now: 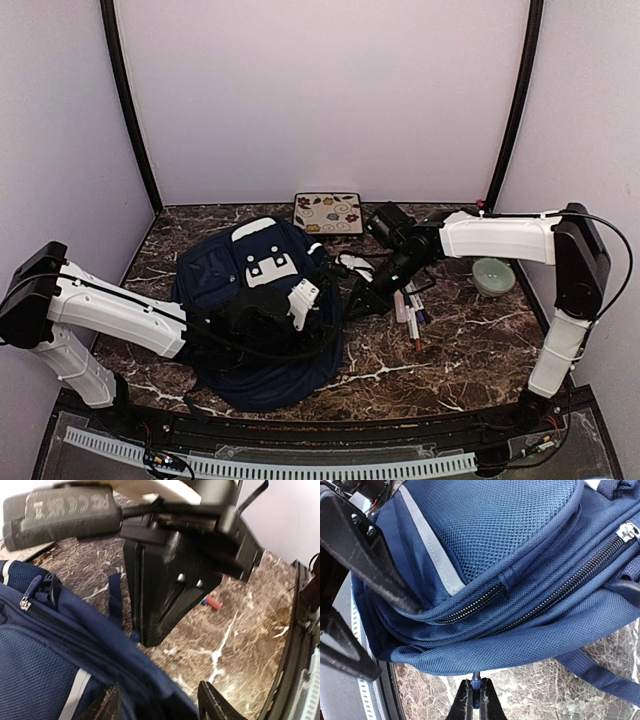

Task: Pack the student bag
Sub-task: Zip the student bag into the largest pocket of the bag.

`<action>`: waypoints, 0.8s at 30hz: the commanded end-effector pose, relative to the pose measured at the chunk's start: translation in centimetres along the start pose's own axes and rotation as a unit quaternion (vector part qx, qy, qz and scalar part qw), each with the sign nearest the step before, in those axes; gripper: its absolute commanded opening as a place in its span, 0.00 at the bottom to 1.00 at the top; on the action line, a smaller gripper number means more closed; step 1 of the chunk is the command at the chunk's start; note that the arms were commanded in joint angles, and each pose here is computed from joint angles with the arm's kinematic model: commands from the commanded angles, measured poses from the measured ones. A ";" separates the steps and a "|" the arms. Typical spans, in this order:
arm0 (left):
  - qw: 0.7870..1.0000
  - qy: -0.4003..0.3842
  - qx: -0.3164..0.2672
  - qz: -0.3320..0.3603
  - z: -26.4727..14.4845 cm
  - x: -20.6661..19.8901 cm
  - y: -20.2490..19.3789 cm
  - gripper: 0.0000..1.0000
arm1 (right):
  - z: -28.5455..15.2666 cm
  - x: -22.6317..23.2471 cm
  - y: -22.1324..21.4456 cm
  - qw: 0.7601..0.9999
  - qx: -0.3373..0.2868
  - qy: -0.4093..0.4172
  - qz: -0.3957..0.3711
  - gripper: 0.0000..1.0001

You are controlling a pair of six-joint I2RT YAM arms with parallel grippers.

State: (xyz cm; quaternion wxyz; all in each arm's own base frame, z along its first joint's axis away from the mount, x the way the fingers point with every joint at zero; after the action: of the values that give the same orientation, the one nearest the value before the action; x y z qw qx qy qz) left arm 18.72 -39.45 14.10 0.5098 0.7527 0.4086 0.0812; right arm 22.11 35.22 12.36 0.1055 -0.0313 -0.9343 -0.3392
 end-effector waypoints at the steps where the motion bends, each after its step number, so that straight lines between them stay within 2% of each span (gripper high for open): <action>1: 0.997 -0.058 -0.029 -0.049 0.1 -3.2 2.7 0.54 | -1.7 1.8 3.0 0.998 -0.059 0.017 -0.034 0.00; 5: 0.997 0.004 0.007 -0.072 2.1 -1.7 1.2 0.52 | -1.8 2.0 3.0 0.997 -0.062 0.017 -0.035 0.00; 12: 0.992 0.080 -0.014 -0.093 1.7 1.3 0.8 0.50 | -1.9 2.4 2.3 0.998 -0.057 0.015 -0.034 0.00; 24: 0.993 0.097 0.028 -0.066 1.1 1.9 -1.0 0.49 | -1.9 2.3 2.2 0.997 -0.064 0.022 -0.027 0.00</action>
State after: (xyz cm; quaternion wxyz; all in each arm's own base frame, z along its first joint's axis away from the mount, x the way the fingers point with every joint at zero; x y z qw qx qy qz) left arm 20.45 -40.56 13.37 0.4889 0.7061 0.5046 0.0888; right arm 21.12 34.73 12.67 0.1121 -0.0319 -0.9287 -0.3520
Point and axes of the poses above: each gripper's point midway between its finger pads, its own z axis out along the fingers, its own x axis along the line the jaws close on, y = z × x, the point moved 1 cm from there along -z, back along the fingers, and after that the axes turned 13 degrees about -z, right-handed, at the moved point
